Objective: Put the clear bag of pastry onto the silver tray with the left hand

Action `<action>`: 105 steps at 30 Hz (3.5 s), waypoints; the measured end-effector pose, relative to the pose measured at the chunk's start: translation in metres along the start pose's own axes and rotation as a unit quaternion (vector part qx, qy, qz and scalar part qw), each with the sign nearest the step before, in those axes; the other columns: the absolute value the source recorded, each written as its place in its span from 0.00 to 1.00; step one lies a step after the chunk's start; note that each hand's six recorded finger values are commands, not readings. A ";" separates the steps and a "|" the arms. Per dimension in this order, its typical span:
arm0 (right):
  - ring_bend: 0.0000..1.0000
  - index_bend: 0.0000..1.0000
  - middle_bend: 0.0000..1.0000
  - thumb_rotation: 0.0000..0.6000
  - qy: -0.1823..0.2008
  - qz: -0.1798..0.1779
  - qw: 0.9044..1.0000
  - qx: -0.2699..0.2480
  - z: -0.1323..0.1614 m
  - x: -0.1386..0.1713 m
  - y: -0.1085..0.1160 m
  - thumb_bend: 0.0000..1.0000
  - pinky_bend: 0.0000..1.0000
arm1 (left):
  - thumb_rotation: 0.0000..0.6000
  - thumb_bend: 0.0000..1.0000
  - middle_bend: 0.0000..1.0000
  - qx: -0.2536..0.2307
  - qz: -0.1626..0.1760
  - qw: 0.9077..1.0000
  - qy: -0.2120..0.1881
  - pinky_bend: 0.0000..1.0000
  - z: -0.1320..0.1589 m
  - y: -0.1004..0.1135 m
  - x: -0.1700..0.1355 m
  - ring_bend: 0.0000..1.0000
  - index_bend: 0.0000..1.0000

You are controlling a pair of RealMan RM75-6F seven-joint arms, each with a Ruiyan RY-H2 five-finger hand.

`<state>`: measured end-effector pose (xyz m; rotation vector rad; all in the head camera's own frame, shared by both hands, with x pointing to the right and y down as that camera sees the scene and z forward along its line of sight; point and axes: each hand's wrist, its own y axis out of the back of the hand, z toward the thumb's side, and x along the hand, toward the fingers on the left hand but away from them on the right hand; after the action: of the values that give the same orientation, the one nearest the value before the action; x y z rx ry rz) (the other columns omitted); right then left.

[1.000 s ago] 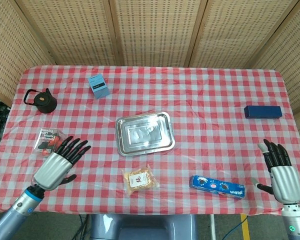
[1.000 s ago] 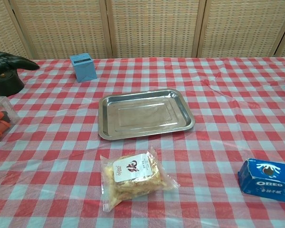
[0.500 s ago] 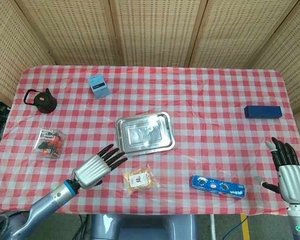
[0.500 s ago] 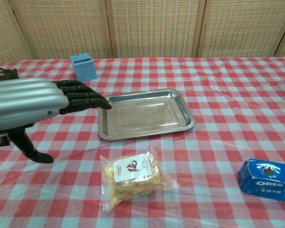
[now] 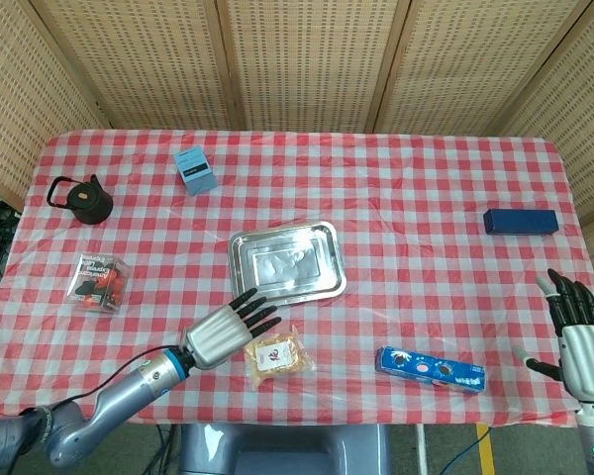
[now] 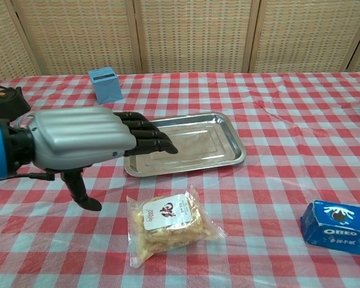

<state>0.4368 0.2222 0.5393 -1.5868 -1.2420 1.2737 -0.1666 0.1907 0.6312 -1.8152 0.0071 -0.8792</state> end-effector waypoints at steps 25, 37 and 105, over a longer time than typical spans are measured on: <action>0.00 0.04 0.00 1.00 -0.011 -0.001 1.000 -0.020 -0.010 -0.002 0.006 0.06 0.00 | 1.00 0.11 0.00 0.012 -0.075 0.997 -0.029 0.00 0.044 -0.017 0.062 0.00 0.01; 0.00 0.04 0.00 1.00 -0.007 -0.003 1.000 -0.029 -0.009 0.000 0.009 0.06 0.00 | 1.00 0.36 0.18 0.011 -0.025 0.999 -0.019 0.26 0.046 -0.013 0.066 0.13 0.44; 0.00 0.04 0.00 1.00 -0.033 0.026 0.998 -0.045 -0.025 -0.011 -0.002 0.06 0.00 | 1.00 0.17 0.00 -0.019 0.053 0.988 0.142 0.00 -0.092 0.041 0.151 0.00 0.00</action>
<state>0.4598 0.2126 0.5495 -1.6626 -1.3217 1.3287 -0.0925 0.0388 0.6965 -1.6945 0.3005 -1.0591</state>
